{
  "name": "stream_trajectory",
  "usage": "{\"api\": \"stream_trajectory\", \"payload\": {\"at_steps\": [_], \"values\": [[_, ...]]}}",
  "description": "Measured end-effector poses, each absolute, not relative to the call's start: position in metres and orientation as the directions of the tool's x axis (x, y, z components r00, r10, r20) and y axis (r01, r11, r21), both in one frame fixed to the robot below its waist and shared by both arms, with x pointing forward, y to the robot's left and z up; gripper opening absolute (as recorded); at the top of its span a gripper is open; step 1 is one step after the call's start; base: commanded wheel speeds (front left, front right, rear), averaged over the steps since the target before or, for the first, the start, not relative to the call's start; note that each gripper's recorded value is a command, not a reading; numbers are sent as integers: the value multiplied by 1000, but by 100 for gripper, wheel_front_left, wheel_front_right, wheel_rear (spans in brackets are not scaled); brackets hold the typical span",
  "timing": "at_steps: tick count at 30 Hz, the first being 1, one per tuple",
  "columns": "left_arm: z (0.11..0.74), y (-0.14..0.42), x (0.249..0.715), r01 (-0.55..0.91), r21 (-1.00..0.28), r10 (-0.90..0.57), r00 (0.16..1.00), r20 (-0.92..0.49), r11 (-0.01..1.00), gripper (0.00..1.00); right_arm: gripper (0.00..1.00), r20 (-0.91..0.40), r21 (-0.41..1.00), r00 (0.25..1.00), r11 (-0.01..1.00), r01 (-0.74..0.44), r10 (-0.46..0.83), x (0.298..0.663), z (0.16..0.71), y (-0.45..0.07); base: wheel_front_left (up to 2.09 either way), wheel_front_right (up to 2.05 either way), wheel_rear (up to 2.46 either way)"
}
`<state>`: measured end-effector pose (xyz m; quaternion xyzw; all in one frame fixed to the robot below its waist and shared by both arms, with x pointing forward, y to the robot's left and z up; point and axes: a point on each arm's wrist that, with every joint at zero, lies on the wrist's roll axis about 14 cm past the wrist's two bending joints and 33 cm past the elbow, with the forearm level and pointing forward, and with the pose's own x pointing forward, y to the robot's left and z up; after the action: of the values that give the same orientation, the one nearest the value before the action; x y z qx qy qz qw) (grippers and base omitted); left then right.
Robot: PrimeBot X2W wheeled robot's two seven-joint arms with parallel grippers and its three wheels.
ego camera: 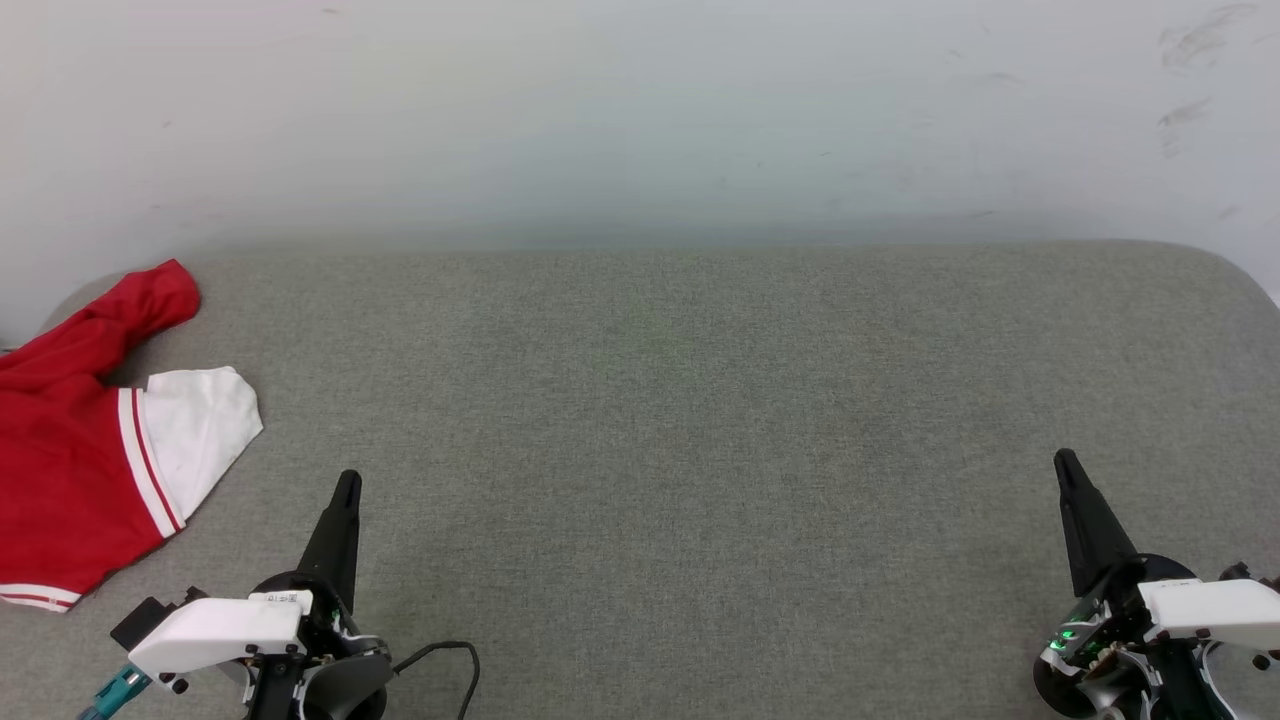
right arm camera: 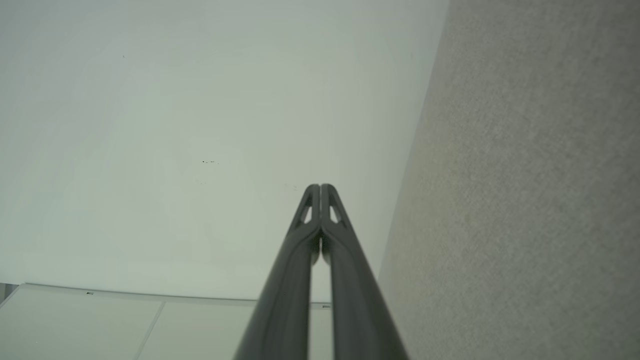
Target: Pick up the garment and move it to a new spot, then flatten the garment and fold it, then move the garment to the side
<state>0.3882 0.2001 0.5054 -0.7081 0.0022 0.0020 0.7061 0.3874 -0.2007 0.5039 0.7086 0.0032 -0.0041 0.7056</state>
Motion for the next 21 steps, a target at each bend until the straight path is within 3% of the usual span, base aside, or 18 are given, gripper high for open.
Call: {"api": "stream_trajectory", "payload": {"at_steps": [16, 17, 18, 19, 21], "values": [[505, 200, 388, -6, -1000, 0, 1000, -6, -3, 0, 0, -10, 1000, 1000, -4, 10, -1, 387, 504, -201, 0, 0, 0], [505, 200, 388, -6, -1000, 0, 1000, -6, -3, 100, 100, -10, 1000, 1000, -4, 10, -1, 387, 504, -201, 0, 0, 0], [502, 200, 387, -16, -1000, -1, 1000, -16, -4, 0, 0, -21, 1000, 1000, -6, 21, -2, 386, 500, -201, 0, 0, 0], [497, 199, 385, -33, -999, -1, 999, -33, -5, 100, 100, -38, 999, 999, -7, 38, -3, 384, 495, -201, 0, 0, 0], [485, 199, 380, -65, -998, -1, 998, -65, -8, 100, 100, -70, 997, 998, -9, 70, -4, 378, 484, -201, 0, 0, 0]]}}
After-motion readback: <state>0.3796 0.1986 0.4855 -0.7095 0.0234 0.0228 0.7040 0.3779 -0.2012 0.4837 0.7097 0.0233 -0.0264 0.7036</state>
